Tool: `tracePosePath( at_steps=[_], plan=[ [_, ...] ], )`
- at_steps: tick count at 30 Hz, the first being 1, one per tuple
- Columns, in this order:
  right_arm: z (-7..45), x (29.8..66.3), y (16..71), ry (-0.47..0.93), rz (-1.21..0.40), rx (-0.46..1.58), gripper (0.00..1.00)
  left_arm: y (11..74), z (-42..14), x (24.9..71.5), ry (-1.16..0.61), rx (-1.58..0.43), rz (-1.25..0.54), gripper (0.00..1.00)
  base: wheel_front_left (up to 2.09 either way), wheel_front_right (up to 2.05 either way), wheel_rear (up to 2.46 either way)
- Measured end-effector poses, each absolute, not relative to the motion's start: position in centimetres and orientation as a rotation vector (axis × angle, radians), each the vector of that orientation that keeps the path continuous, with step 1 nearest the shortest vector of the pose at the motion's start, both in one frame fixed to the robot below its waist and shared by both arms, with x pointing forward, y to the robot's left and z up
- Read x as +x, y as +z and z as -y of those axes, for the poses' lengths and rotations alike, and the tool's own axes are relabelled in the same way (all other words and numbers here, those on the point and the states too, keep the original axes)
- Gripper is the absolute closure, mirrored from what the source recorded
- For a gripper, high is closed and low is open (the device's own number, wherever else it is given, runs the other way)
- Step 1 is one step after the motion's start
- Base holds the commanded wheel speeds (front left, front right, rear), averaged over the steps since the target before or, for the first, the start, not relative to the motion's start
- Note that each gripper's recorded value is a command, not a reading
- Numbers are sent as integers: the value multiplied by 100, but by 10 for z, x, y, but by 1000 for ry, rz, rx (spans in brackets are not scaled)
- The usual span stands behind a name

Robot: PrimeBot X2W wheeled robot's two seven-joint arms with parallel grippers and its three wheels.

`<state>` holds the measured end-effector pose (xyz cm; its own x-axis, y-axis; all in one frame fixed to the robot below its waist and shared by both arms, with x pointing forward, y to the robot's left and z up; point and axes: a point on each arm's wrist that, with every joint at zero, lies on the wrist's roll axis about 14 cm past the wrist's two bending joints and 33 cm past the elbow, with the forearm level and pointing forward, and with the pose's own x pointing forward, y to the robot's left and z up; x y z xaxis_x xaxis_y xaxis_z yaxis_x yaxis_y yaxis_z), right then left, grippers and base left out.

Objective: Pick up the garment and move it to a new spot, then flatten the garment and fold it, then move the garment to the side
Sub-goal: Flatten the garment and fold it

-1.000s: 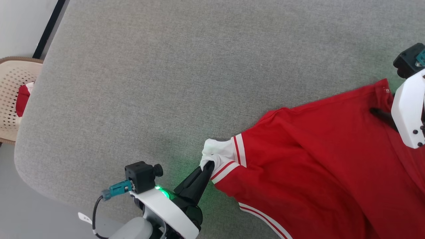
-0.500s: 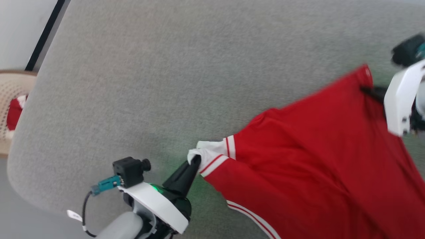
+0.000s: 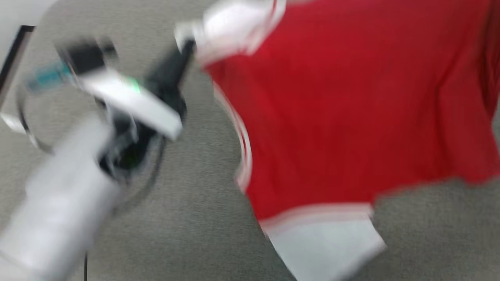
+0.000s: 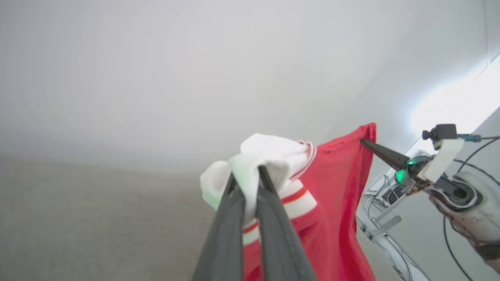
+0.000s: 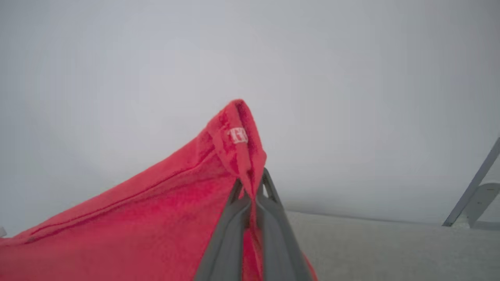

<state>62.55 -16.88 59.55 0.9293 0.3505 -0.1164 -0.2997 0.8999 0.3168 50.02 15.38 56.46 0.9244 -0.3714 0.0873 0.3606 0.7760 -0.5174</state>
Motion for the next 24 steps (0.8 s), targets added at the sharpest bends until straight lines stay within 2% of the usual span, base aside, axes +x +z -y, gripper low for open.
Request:
tracePosePath(
  at_steps=[7, 11, 14, 19, 21, 22, 24],
  plan=[
    [199, 657, 651, 240, 60, 305, 100, 651, -155, 592, -401, -624, 133, 100, 0, 0, 0],
    [229, 672, 684, 143, 216, 365, 100, 719, -167, 637, -354, -677, 337, 100, 0, 0, 0],
    [241, 679, 693, 103, 263, 364, 100, 749, -164, 650, -358, -709, 421, 100, 0, 0, 0],
    [239, 687, 669, 82, 206, 344, 100, 726, -153, 660, -356, -723, 366, 100, 0, 0, 0],
    [235, 688, 648, 83, 157, 329, 100, 694, -149, 661, -346, -718, 291, 100, 0, 0, 0],
    [229, 685, 616, 85, 86, 320, 100, 655, -149, 656, -317, -772, 210, 100, 0, 0, 0],
    [223, 679, 585, 92, 14, 316, 100, 623, -143, 646, -310, -815, 143, 100, 0, 0, 0]
  ],
)
